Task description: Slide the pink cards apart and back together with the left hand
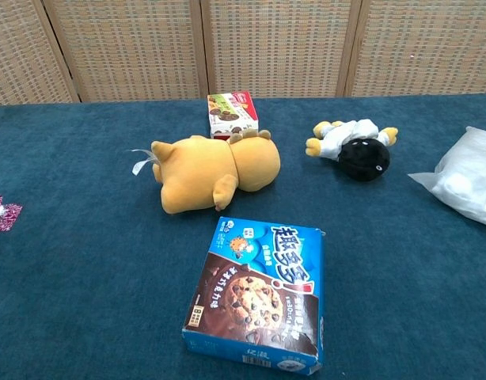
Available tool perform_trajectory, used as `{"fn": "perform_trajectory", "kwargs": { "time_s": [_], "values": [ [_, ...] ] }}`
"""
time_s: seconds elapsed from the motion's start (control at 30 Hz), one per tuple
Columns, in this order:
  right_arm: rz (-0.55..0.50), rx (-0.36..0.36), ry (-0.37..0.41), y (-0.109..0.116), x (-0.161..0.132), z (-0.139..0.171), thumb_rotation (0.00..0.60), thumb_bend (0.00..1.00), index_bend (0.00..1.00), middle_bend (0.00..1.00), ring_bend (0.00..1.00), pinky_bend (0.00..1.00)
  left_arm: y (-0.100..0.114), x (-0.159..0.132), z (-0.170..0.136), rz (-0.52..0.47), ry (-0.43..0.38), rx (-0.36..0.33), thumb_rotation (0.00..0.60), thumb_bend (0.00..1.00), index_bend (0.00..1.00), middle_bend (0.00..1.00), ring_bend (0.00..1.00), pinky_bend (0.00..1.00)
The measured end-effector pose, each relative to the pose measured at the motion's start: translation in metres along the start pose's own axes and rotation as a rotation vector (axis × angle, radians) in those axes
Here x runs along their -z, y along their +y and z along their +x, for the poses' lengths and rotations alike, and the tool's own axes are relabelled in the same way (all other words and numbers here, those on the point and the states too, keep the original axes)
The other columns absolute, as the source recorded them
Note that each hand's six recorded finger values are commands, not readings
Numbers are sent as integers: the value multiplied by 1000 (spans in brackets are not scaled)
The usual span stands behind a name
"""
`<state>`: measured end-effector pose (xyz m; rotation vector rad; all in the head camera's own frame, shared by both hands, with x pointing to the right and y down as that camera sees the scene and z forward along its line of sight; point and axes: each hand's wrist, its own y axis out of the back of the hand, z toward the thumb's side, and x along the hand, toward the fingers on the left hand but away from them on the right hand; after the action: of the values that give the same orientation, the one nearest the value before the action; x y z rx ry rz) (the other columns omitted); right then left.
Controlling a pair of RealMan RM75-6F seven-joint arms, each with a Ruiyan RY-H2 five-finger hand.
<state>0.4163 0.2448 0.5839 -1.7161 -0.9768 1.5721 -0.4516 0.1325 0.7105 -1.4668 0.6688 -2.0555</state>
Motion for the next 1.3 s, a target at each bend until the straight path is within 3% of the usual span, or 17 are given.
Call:
{"fn": "perform_trajectory", "kwargs": {
  "time_s": [1.0,1.3],
  "values": [
    [-1,0,-2,0,0,0,600,0,0,0,0,0,-2,-7,4,2,5,-2,600,263,327,0,0,0],
    [-1,1,-2,0,1,0,600,0,0,0,0,0,-4,-8,4,4,2,5,600,261,310,0,0,0]
  ]
}}
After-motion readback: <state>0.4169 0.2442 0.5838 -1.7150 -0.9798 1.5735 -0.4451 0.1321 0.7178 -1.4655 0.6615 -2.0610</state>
